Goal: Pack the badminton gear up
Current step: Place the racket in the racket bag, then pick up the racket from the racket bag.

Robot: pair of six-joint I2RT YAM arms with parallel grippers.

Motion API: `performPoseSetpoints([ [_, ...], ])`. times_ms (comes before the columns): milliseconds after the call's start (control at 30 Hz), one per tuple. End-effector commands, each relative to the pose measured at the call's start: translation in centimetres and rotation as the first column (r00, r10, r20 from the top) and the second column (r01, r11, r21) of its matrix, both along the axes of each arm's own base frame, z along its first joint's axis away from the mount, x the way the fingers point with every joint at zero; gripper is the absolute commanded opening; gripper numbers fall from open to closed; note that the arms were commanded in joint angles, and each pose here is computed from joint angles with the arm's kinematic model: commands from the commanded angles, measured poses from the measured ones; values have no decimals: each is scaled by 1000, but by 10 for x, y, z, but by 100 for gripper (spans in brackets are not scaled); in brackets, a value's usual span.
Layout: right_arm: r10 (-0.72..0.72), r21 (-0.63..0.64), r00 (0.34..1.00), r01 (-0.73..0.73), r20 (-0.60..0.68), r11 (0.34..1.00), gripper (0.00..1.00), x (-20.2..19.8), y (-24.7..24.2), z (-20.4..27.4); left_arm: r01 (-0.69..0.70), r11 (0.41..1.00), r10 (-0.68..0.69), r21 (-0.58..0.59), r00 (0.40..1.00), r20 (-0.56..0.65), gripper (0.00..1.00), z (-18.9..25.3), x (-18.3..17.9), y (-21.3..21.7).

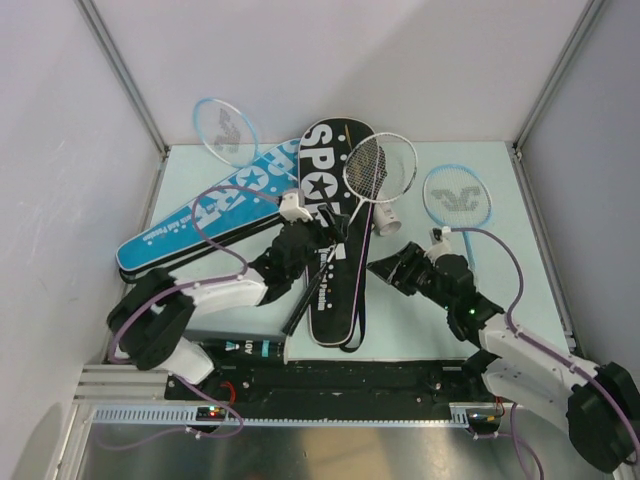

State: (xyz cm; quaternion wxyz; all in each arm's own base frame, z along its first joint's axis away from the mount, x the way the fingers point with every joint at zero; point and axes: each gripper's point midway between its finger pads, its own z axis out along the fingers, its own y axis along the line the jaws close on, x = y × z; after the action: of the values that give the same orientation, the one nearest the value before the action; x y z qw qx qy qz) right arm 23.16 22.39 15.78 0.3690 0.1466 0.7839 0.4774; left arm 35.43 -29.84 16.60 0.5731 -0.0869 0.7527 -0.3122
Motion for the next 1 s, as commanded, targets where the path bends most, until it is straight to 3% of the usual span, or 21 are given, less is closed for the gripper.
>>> performPoseSetpoints([
  [0,39,66,998,-41,45,997,64,5,22,11,-75,990,72,118,997,30,89,30,-3,40],
  [200,27,102,999,-30,25,994,61,19,56,8,-87,946,128,312,985,-112,91,33,-15,101],
  [333,21,134,1000,-24,22,991,60,34,76,4,115,918,-11,379,964,-267,85,11,-43,113],
  [600,10,166,1000,-11,8,986,58,43,85,-4,472,830,-288,297,819,-496,77,-48,-119,88],
  [967,4,141,1000,-7,23,990,58,35,73,-1,553,775,-250,305,712,-657,71,-110,-162,83],
])
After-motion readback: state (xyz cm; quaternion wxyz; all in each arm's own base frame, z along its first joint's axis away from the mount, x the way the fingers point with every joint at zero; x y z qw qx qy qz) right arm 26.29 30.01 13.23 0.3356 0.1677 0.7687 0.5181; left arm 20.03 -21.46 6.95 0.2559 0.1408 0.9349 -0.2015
